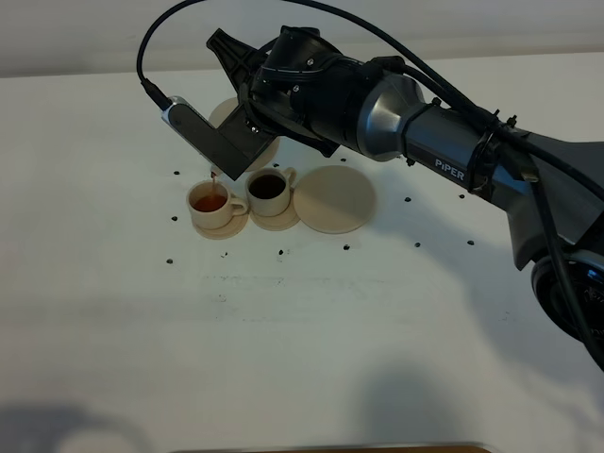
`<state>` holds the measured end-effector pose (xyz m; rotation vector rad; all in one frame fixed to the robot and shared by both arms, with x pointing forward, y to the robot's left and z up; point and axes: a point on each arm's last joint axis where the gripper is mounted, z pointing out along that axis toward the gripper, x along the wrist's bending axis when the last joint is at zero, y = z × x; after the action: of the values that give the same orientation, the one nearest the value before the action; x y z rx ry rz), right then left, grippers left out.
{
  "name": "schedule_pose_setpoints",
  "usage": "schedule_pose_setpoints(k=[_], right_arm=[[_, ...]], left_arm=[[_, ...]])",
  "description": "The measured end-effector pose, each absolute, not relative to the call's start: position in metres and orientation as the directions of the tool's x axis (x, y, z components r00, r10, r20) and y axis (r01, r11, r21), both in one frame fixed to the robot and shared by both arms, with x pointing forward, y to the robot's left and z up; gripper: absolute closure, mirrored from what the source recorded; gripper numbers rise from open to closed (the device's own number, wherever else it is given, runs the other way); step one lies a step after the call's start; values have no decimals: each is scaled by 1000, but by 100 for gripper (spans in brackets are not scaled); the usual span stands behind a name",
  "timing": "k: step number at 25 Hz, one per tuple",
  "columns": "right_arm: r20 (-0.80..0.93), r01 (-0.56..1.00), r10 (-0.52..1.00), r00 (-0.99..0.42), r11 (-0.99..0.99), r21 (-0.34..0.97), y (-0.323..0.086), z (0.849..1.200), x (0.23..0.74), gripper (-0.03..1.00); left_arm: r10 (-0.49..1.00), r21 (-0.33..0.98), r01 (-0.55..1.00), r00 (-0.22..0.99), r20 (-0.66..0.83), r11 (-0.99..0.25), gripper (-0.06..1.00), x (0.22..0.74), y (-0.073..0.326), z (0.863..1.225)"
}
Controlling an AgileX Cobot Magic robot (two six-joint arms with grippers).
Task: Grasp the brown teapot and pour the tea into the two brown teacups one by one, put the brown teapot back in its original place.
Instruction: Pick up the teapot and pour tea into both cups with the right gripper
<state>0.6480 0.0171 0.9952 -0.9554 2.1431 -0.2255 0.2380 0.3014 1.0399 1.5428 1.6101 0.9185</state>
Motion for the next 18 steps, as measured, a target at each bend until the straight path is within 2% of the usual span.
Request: schedule_pose_setpoints(k=[18], right_arm=[[-563,-565,-714,-417,689,-455,20,995,645,88]], left_arm=[[999,870,491,-31,-20,33,47,238,301,1040]])
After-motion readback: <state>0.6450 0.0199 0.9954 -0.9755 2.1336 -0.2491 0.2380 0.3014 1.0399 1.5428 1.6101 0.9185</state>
